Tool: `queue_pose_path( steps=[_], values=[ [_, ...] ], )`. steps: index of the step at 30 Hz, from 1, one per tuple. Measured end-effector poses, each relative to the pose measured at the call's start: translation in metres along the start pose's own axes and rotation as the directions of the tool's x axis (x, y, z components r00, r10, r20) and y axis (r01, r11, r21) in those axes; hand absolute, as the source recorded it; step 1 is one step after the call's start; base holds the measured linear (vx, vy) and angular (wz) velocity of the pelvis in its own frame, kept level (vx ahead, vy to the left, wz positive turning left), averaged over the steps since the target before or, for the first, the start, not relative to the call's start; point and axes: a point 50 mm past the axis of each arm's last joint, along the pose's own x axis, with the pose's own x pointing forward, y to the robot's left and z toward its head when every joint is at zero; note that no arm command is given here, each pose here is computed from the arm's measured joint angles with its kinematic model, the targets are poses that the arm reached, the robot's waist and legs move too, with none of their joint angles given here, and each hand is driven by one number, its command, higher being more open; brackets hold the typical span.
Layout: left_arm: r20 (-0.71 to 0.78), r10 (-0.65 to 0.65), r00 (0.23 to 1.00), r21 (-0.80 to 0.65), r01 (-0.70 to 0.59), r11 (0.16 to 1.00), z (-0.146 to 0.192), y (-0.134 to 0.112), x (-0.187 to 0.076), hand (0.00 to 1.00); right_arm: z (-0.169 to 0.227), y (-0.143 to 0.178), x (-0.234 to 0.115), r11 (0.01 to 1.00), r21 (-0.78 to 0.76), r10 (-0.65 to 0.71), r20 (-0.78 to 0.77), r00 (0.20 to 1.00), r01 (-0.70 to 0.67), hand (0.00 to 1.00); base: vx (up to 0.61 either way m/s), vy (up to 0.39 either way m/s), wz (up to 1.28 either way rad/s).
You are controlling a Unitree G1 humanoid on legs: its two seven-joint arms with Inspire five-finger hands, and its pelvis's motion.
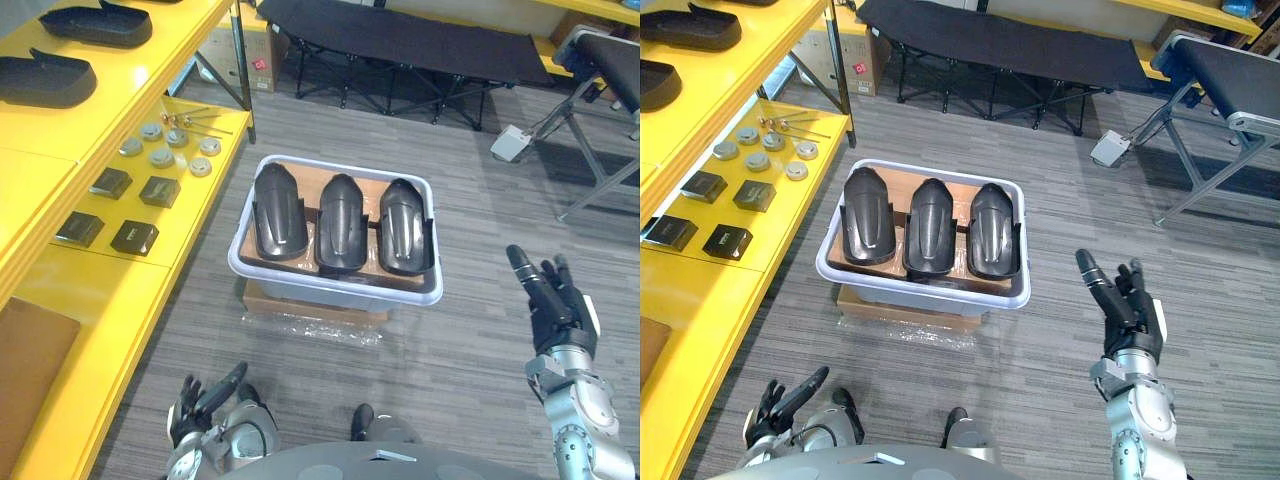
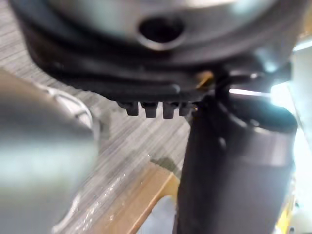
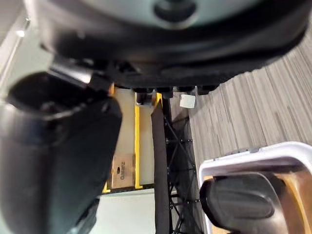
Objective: Walk over and take three plastic housings, then place them on the shelf
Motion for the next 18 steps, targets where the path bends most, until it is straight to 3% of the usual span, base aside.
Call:
queue_pose_path(
  steps=[7,13,18],
  values=[
    [0.046,-0.016,0.999,0.014,0.016,1.000,0.019,-0.007,0.010,1.00,-0.035,0.005,0.030,0.992,0.083,-0.091,-0.105,0.990,0.100,1.00,0.01,0.015,0.09],
    [0.063,-0.027,0.998,0.013,0.027,1.000,0.025,-0.010,0.014,1.00,0.000,0.014,0.078,0.985,0.089,-0.146,-0.018,0.989,0.147,1.00,0.00,0.032,0.18],
    [0.074,-0.061,0.995,0.022,0.059,0.998,0.025,-0.014,0.015,1.00,0.060,-0.007,0.121,0.973,0.015,-0.229,0.084,0.970,0.229,1.00,0.01,0.053,0.21]
  ],
)
